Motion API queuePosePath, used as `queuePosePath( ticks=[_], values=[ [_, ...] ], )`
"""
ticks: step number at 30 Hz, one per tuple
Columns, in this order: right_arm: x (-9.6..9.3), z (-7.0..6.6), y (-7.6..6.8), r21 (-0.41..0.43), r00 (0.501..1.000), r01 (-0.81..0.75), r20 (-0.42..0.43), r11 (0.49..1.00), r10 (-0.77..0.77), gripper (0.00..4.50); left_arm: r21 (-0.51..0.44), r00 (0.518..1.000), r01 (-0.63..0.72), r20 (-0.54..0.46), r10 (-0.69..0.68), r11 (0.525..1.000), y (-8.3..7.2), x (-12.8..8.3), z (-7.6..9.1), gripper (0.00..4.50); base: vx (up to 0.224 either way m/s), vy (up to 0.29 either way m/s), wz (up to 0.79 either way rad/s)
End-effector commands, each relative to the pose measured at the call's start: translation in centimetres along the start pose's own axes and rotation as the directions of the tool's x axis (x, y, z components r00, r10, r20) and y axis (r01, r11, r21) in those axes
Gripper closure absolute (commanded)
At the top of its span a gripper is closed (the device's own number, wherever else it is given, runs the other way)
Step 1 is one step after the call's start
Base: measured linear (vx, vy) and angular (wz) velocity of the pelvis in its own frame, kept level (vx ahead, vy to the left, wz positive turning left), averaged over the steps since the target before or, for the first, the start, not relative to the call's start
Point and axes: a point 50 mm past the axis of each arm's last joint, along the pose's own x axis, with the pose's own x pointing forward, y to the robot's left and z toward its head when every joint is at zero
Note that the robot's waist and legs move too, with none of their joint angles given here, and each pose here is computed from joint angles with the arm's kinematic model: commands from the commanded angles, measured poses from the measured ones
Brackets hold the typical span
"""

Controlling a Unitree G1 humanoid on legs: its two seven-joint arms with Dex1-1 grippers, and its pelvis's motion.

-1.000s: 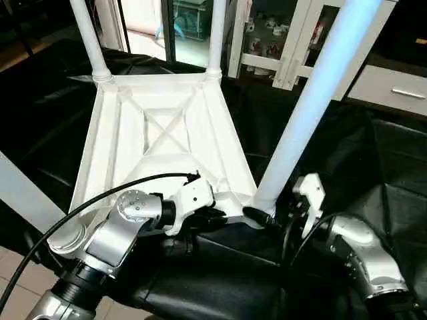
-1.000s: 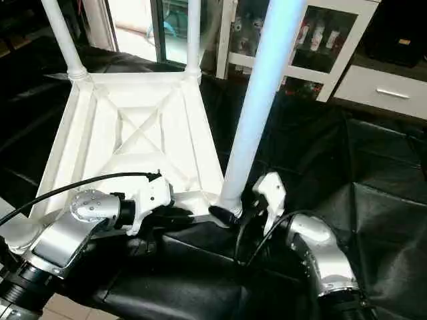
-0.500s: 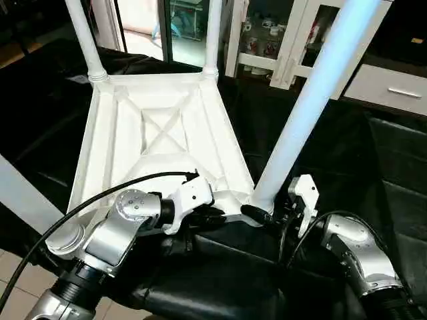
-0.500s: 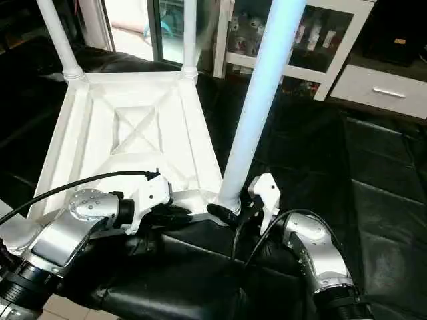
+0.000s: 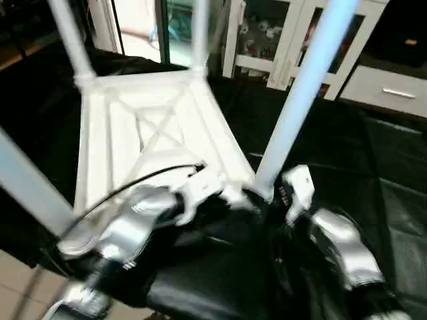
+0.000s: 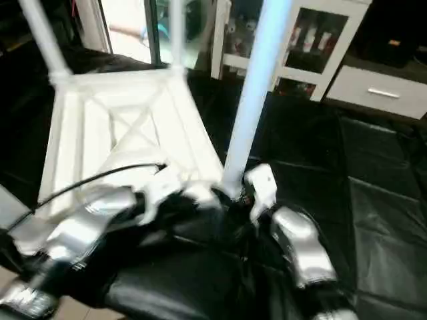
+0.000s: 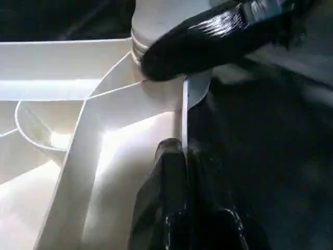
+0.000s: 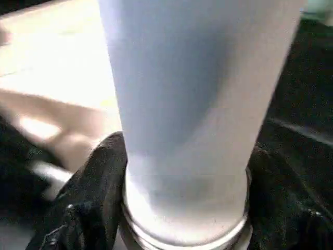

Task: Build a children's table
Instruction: Rotate leg to tighten

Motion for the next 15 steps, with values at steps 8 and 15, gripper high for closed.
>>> queuePosePath(
  ticks=[8, 15],
  values=[
    [1.5, -3.3, 0.9, 0.036, 0.932, 0.310, -0.208, 0.950, -0.296, 1.78, -0.117, 0.971, -0.239, -0.044, 0.236, 0.964, 1.1, 4.1, 2.3, 4.50, 0.000, 0.000, 0.00],
    [2.2, -2.0, 3.2, 0.083, 0.989, 0.127, -0.092, 0.988, -0.119, 1.78, -0.105, 0.978, -0.207, -0.058, 0.202, 0.973, 0.3, 4.5, 1.8, 4.50, 0.000, 0.000, 0.00]
  ],
)
